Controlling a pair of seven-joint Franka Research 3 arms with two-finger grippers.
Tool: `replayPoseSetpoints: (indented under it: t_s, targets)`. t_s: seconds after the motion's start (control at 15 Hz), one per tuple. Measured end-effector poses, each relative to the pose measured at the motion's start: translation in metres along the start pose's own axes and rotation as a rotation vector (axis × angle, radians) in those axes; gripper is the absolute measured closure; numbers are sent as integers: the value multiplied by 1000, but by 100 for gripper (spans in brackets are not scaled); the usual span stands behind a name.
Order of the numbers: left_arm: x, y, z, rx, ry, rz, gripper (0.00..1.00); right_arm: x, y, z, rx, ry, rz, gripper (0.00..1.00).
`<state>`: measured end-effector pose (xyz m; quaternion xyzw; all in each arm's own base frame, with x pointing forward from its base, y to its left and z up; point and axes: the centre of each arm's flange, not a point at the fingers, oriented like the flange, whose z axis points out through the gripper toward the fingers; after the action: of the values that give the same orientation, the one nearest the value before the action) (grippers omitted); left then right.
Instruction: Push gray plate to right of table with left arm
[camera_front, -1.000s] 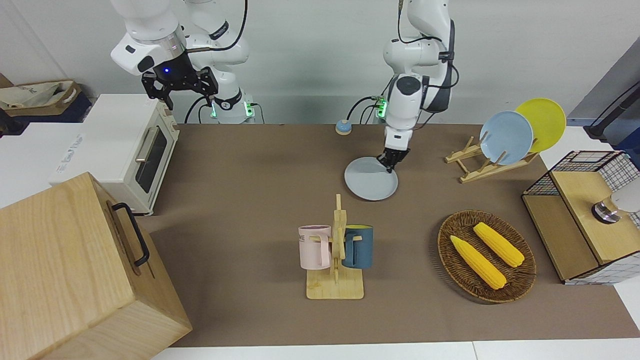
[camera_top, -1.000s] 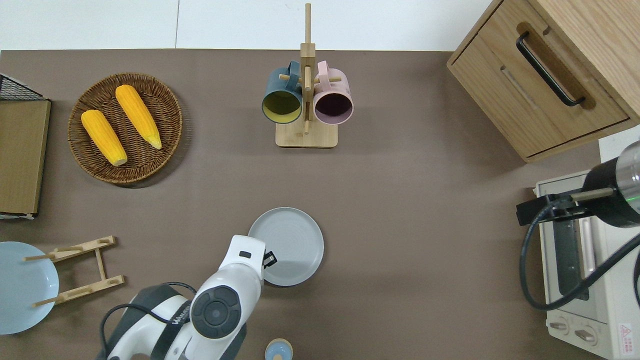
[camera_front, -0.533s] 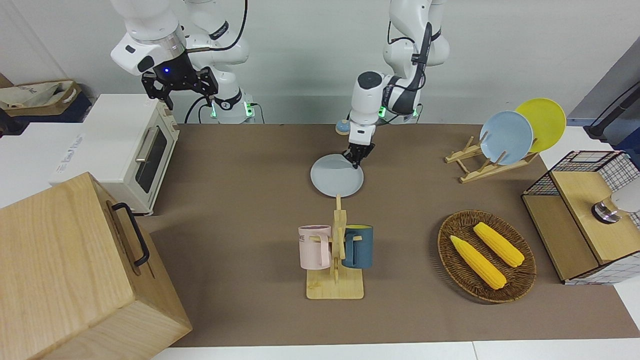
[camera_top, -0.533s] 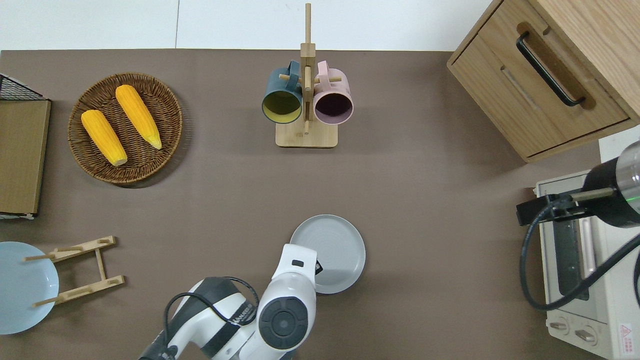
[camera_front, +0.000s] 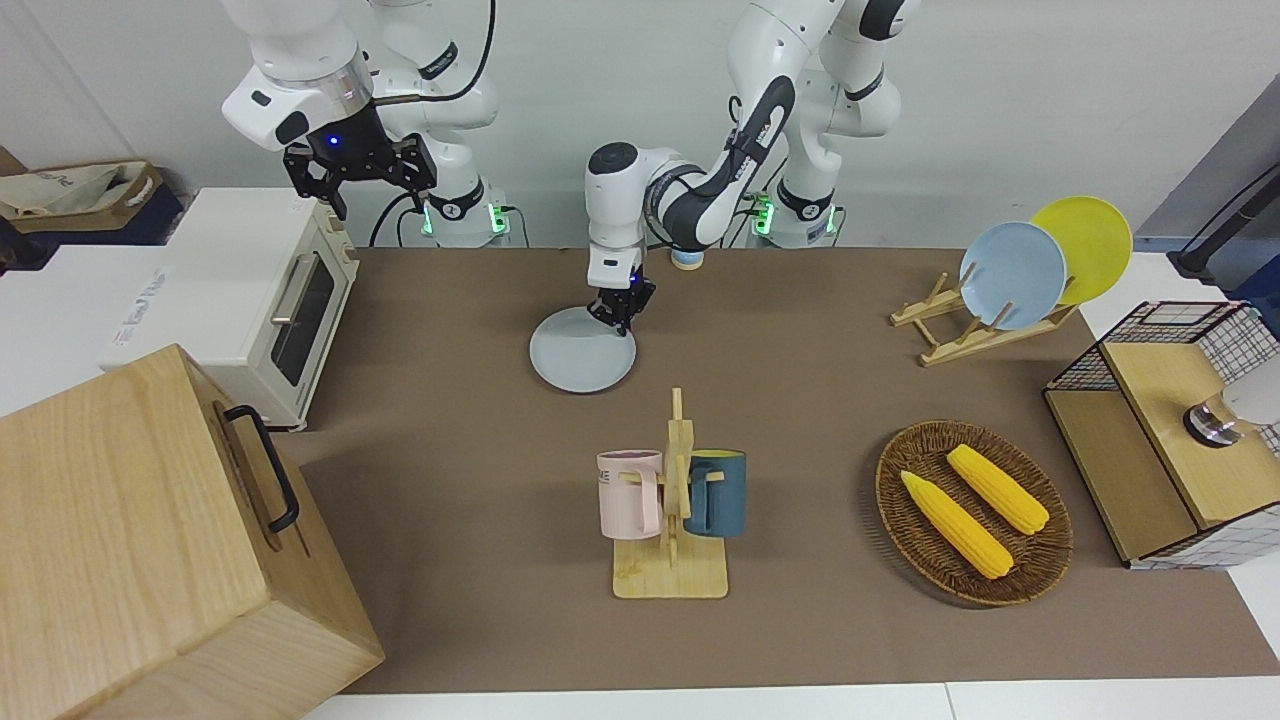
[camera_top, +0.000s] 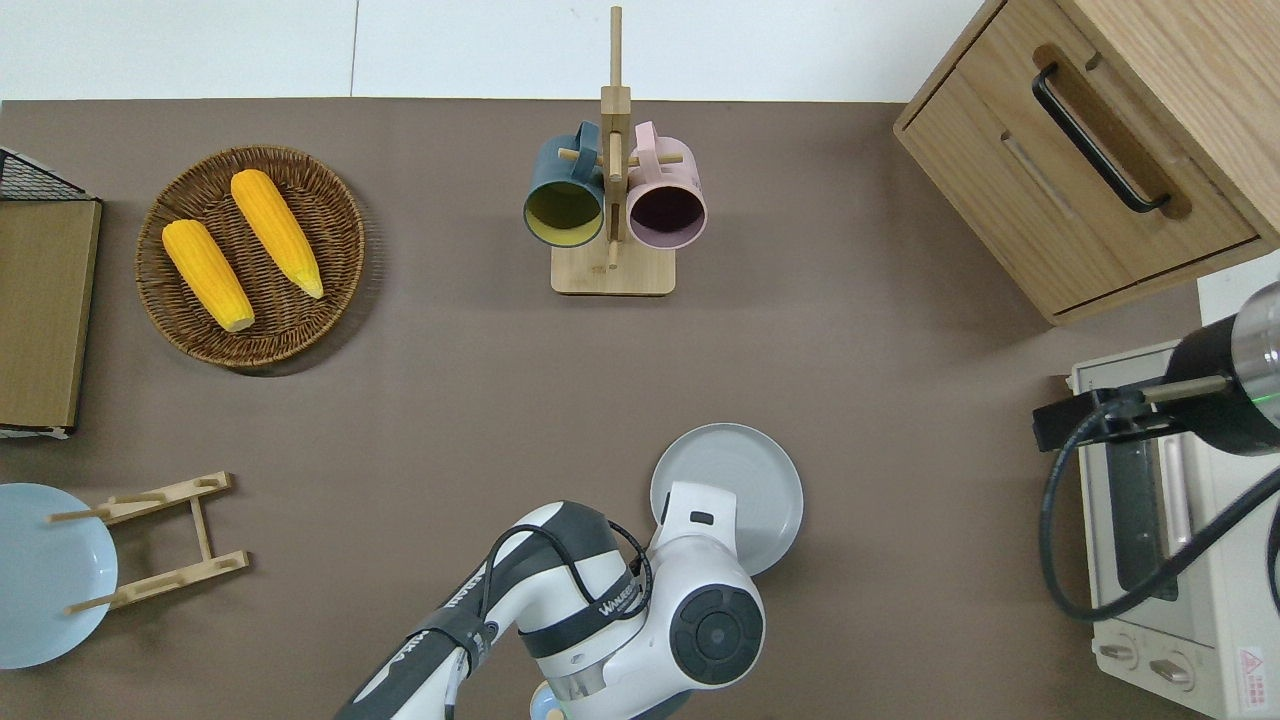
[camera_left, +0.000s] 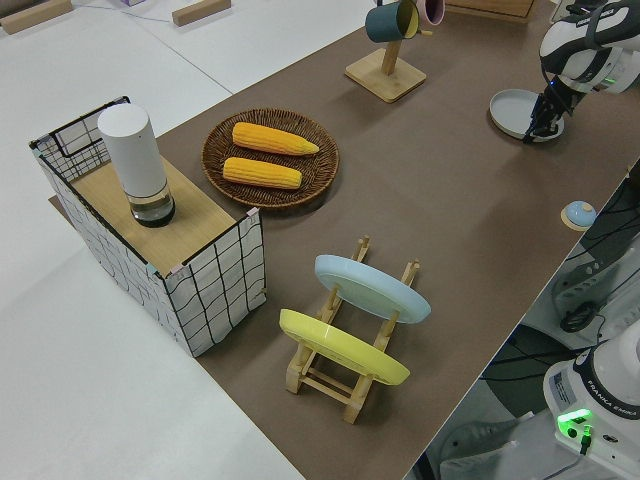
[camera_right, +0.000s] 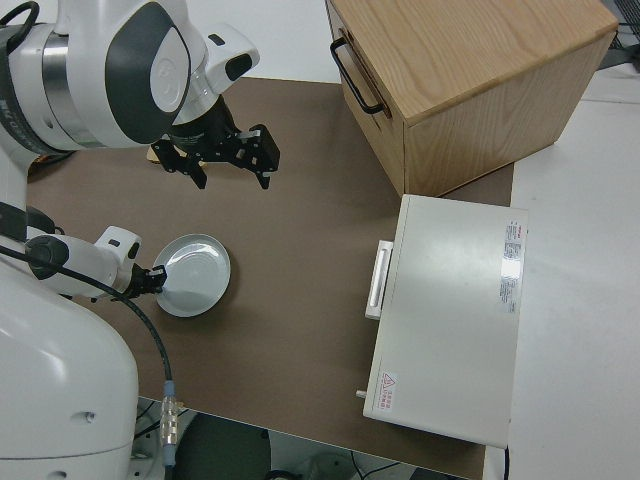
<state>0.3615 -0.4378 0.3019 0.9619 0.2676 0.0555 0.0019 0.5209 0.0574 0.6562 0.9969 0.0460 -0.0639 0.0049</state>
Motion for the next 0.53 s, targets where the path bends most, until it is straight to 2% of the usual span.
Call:
replayPoseSetpoints:
  t_s: [0.07, 0.13, 0.33, 0.4, 0.53]
  targets:
    - [0, 1, 1, 1, -1, 1, 97, 0, 0, 0, 0, 0, 0, 1]
    - [0, 0, 4, 8, -2, 2, 89, 0, 0, 0, 0, 0, 0, 1]
    - [2, -2, 9, 37, 10, 65, 58, 0, 0, 0, 0, 0, 0, 1]
    - [4, -3, 10, 46, 13, 76, 51, 0, 0, 0, 0, 0, 0, 1]
    - [13, -5, 11, 58, 16, 78, 30, 0, 0, 0, 0, 0, 0, 1]
